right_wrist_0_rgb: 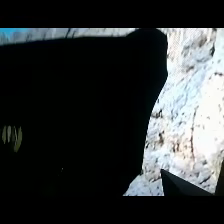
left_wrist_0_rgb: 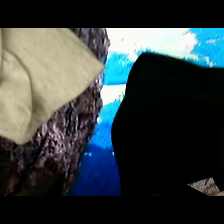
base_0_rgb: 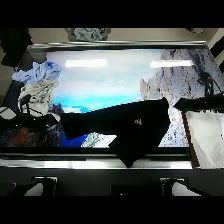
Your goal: Fold the shirts.
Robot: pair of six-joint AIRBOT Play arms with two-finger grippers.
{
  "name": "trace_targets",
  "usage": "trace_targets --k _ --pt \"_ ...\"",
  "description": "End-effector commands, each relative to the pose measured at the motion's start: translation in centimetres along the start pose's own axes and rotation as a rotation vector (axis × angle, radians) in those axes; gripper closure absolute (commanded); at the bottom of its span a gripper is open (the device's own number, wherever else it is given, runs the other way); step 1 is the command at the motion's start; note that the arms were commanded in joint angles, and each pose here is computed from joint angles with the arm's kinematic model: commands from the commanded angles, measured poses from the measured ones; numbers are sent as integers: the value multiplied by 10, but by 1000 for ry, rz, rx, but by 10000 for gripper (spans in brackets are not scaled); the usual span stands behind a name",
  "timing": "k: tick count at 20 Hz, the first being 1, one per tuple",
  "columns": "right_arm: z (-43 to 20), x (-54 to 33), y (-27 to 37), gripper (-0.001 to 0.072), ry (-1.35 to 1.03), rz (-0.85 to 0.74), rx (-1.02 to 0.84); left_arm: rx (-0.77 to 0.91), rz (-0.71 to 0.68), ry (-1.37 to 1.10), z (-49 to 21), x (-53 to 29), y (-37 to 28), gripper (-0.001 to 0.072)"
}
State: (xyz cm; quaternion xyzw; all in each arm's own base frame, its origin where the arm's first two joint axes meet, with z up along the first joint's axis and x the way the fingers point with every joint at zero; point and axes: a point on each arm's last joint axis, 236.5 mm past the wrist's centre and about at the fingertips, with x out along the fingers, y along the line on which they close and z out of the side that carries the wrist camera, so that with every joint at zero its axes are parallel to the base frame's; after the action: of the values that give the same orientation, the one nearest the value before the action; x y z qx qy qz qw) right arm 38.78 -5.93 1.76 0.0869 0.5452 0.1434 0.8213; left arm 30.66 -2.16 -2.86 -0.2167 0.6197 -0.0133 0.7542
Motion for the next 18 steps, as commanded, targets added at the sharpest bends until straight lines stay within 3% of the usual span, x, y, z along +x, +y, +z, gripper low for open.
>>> trace_targets --k 1,4,10,11,13,14,15,17,18 --pt "-81 -1 16 39 278 110 35 -59 -90 124 -47 32 -16 29" --pt "-104 18 38 38 305 220 66 -27 -82 110 -58 53 -22 29" --pt "-139 40 42 33 357 245 108 -20 -115 58 -48 70 -44 32" --pt "-143 44 42 33 357 243 118 -21 -111 75 -51 75 -44 78" --pt "-149 53 47 33 350 260 148 -34 -102 97 -53 83 -40 253" --pt "-153 59 49 31 341 269 162 -39 -99 100 -53 86 -39 274" --pt "-156 65 53 25 329 282 177 -43 -96 96 -52 87 -38 378" --pt "-159 76 65 21 289 326 226 -42 -96 90 -50 88 -38 683" --pt "-159 80 72 21 265 353 245 -37 -96 88 -50 87 -38 681"
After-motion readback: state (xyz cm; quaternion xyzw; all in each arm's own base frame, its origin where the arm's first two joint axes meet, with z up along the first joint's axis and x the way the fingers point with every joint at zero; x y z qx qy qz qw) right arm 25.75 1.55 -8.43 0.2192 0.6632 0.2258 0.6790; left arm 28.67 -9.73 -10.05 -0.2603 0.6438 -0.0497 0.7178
